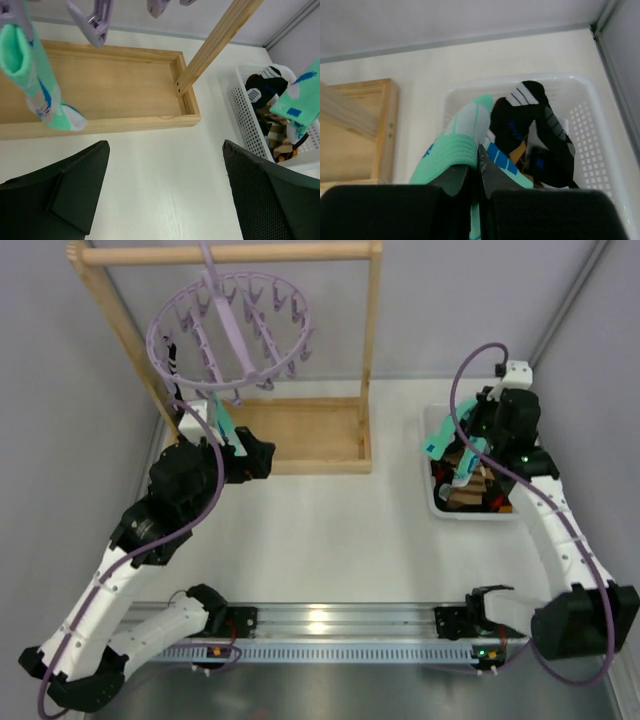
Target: Remove the socks clipped to the hanger
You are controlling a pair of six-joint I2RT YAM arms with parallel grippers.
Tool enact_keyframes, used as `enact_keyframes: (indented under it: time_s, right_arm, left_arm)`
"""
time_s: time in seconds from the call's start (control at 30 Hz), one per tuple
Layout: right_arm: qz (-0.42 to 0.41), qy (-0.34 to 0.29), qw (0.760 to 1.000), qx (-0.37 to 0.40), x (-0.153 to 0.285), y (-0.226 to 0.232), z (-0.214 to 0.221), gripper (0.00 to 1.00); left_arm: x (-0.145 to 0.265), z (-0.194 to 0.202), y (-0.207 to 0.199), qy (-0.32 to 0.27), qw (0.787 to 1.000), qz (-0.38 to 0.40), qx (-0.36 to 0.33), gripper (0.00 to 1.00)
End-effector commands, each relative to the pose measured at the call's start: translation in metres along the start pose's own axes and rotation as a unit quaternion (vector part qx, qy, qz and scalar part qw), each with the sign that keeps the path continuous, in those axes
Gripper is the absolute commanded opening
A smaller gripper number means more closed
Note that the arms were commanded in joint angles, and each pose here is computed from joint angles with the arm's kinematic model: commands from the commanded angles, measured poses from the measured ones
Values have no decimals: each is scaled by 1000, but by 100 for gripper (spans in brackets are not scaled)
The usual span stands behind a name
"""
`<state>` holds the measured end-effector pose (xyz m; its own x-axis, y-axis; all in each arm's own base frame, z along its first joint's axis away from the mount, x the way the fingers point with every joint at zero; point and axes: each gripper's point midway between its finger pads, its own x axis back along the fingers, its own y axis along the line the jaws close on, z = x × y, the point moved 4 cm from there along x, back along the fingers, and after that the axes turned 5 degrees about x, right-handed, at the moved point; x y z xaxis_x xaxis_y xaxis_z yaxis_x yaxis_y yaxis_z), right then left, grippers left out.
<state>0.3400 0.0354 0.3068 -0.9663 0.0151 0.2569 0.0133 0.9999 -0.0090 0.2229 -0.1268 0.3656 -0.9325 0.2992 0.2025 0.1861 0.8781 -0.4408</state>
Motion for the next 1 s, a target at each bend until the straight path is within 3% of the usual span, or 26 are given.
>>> enact_keyframes:
  time_s: [0.0, 0.07, 0.27, 0.47, 0.53, 0.6, 0.63, 0.73, 0.9, 0.97]
  right_arm:
    - [-16, 26, 997, -74, -39, -36, 10, 0]
    - [14, 70, 990, -121, -64, -68, 43, 0]
    - [73, 170, 976, -116, -108, -95, 118, 0]
    - [88, 197, 970, -116, -116, -102, 132, 2]
    - [96, 181, 972, -115, -111, -103, 121, 20]
    - [104, 147, 977, -112, -99, -105, 92, 31]
    - [107, 139, 978, -110, -94, -106, 82, 49]
    - [114, 114, 982, -102, -77, -108, 49, 74]
    - [125, 81, 985, -83, -43, -109, 11, 89]
    - [84, 51, 992, -81, -27, -94, -7, 94]
  left_arm:
    - [16, 17, 21, 28, 999, -27, -38, 98]
    - [28, 22, 33, 39, 996, -48, -56, 98]
    - [57, 15, 67, 9, 989, -130, -70, 98]
    - [78, -2, 83, -51, 982, -175, -53, 98]
    - [80, -3, 85, -57, 981, -180, -51, 98]
    - [81, -3, 86, -61, 980, -183, -45, 98]
    - [80, -3, 87, -60, 980, -186, -43, 98]
    - [75, 2, 87, -55, 979, -190, -37, 98]
    - [68, 6, 85, -44, 980, -189, -37, 98]
    - [70, -1, 82, -50, 980, -188, -34, 98]
